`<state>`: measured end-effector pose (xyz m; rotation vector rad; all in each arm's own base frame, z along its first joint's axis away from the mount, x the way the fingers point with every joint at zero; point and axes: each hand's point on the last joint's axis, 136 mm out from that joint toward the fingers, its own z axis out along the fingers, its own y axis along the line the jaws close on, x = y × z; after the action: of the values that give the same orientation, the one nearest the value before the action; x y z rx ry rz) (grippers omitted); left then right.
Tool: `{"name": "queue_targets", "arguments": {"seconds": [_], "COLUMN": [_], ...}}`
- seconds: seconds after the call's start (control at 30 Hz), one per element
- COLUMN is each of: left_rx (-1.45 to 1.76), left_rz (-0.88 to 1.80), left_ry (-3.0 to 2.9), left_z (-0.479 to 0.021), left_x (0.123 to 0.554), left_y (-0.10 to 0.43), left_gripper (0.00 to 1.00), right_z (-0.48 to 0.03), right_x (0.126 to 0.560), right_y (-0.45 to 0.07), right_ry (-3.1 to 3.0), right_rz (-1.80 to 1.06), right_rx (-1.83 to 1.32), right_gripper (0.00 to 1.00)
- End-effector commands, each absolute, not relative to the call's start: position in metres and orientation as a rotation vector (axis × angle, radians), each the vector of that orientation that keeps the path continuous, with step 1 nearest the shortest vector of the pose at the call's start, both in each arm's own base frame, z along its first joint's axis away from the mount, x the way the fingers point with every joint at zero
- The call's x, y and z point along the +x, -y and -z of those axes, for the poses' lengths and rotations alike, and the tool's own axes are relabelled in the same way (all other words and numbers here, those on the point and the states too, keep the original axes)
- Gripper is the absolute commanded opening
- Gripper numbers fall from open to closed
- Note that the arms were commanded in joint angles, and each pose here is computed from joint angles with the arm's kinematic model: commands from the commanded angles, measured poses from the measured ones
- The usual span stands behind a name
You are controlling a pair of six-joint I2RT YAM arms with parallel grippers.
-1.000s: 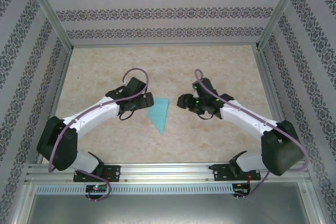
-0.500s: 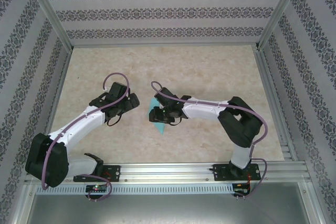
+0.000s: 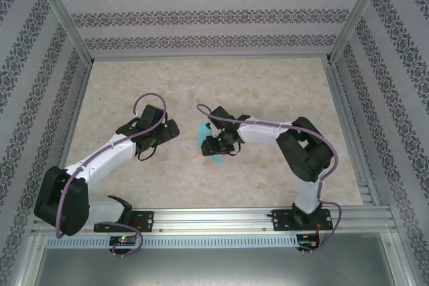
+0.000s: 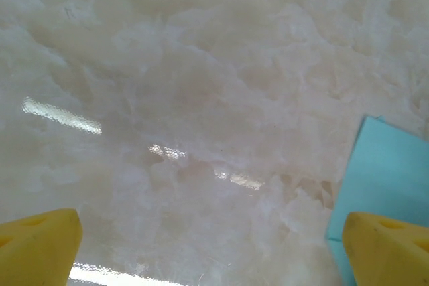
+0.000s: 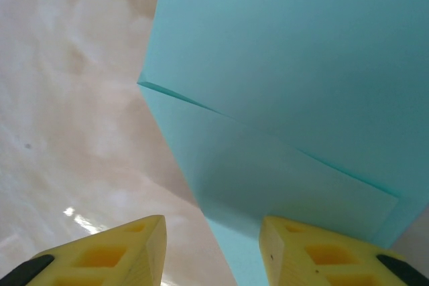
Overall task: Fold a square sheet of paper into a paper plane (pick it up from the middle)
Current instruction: Move the paper to the center of the table.
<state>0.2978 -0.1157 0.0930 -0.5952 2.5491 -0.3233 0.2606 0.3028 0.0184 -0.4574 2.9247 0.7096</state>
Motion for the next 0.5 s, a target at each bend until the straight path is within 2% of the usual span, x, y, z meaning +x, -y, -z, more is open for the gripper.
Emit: {"name": "queue_targets", "arguments": {"seconds": [0.0,0.13,0.27,0.33,0.47], "left_rx": [-0.602,-0.586,-0.564,-0.561,-0.551], "left_rz": [0.383,0.436,0.49,0.514,0.528], "left_ry": [-2.521,-2.532,-2.537,-2.536,-2.532], "left_z": [-0.1,-0.1,-0.103,-0.103,-0.104], "left_x": [0.308,0.309,0.309,0.31,0.312], "left_y": [0.121,0.129,0.137,0.14,0.142], "left_gripper": [1.0,1.0,1.0,1.0,1.0], "right_z": [-0.002,-0.036,-0.07,-0.073,-0.063], "right_x": [0.251,0.265,0.286,0.29,0.302], "right_y": [-0.244,-0.249,-0.256,-0.265,-0.28], "right_ry": [-2.986,-2.864,-2.763,-2.742,-2.751], "right_rz": [-0.496,-0.569,-0.646,-0.707,-0.652], "right_rx": [-0.607,-0.581,-0.277,-0.126,-0.053], "right_gripper": [0.42,0.43,0.44,0.45,0.45]}}
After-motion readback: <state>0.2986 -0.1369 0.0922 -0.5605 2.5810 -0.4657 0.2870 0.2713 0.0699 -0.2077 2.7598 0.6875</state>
